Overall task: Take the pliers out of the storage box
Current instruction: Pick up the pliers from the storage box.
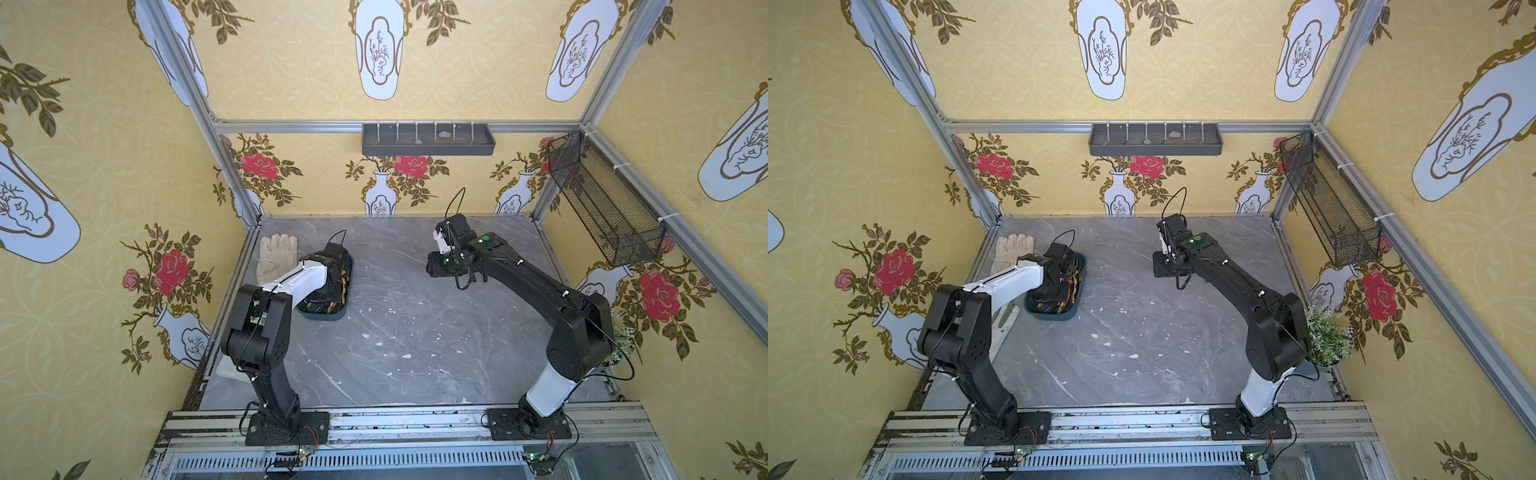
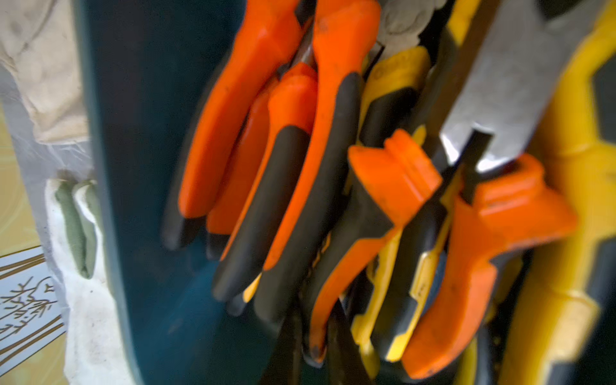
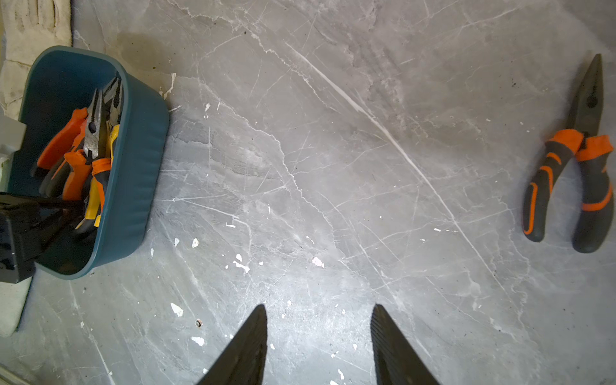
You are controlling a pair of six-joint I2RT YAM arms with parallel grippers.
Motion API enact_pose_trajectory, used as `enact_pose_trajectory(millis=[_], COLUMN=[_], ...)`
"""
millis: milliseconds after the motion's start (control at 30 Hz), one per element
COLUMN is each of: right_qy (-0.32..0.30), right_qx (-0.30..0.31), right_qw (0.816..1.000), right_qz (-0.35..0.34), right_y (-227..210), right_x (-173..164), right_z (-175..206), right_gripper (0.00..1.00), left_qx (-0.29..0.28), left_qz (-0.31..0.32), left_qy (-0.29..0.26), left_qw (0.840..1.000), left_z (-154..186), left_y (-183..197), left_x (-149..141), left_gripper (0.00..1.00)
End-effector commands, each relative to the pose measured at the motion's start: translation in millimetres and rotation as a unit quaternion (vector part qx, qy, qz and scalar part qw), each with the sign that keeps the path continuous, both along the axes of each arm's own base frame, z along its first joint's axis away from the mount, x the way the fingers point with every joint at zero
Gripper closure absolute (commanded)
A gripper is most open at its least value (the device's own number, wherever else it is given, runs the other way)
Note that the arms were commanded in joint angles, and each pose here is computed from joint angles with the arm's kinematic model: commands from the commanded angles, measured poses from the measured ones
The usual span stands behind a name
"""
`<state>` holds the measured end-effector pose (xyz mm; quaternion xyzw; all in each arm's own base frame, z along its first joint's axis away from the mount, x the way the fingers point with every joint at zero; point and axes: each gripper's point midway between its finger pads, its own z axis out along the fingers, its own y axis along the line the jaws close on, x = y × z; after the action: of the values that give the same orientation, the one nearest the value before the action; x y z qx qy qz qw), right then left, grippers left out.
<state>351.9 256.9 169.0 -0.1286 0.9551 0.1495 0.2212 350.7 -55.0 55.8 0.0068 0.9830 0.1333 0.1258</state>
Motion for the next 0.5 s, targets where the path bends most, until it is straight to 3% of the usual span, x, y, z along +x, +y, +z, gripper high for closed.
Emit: enact_pose_trajectory(millis=[0,300,467], right_qy=[-0.015,-0.015,-0.013], right_qx=[0.006,0.011,0.033], right_qw=[1.000,1.000,0.999], right_qz=[-0.007,-0.006,-0.001], right_y=[1.1,2.5,10.6], right_x=[5.5,4.5,2.8], right_z=[5.3,6.3,13.7], right_gripper=[0.49,0.49,0.49], left_qx=[0.010,0.018,-0.020], left_qz=[-0.001,-0.015,-0.033], left_qy=[-0.012,-0.030,-0.089], left_qw=[1.000,0.999,0.995], left_z=[15.2,39.6,61.5], left_y=[4.1,3.8,-10.6], left_x=[3.8,14.0,11.6], left_gripper=[0.94,1.00,1.00])
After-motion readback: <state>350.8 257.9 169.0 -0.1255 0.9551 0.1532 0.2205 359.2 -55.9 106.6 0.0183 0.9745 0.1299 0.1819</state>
